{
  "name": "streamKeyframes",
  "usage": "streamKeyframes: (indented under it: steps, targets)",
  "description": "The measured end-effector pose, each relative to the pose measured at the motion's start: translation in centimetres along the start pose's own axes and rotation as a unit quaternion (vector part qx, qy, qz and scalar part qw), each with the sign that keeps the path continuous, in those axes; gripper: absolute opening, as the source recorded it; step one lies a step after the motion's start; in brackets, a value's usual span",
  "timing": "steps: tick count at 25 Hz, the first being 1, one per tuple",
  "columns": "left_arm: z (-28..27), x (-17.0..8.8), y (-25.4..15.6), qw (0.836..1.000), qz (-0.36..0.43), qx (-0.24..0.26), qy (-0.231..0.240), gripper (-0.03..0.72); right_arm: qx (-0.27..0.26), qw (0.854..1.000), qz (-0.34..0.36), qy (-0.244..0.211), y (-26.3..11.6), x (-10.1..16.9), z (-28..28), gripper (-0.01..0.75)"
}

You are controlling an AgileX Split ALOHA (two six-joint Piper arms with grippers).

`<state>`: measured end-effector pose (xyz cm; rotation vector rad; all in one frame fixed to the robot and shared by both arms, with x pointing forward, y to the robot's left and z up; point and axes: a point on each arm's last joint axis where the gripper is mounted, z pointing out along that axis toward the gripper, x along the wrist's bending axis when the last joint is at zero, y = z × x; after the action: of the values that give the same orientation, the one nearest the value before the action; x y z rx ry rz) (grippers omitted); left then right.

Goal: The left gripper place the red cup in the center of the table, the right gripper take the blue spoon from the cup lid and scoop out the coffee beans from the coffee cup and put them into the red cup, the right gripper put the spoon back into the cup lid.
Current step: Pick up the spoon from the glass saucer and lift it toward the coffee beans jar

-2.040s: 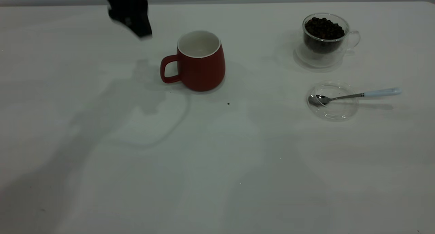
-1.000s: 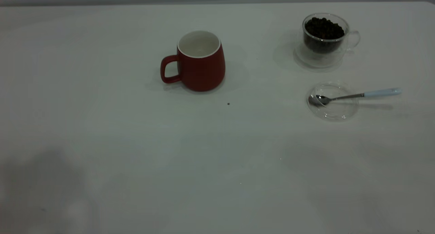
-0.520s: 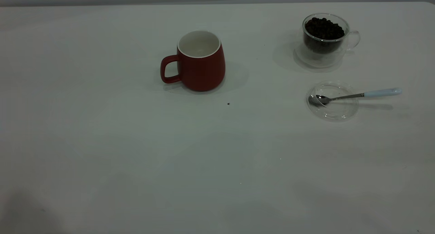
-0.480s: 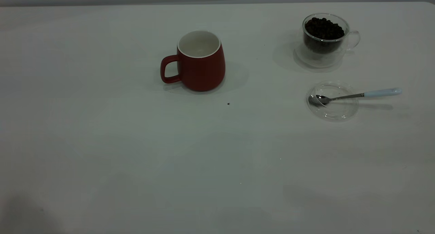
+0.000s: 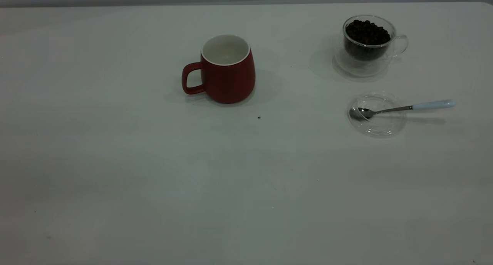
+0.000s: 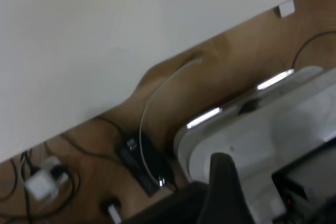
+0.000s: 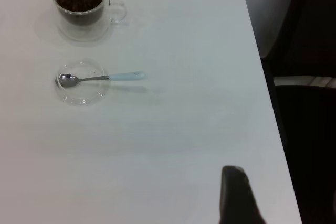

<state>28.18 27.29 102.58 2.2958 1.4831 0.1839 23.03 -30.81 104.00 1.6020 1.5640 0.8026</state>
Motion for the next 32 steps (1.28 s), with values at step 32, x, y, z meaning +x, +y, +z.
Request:
streamKeyframes:
  steps: [32]
  targets:
    - [-2.9, -1.2, -5.3, 0.952, -0.121, -0.253, 0.127, 0.587, 0.0, 1.0, 0.0, 0.0, 0.0, 0.0, 0.0, 0.466]
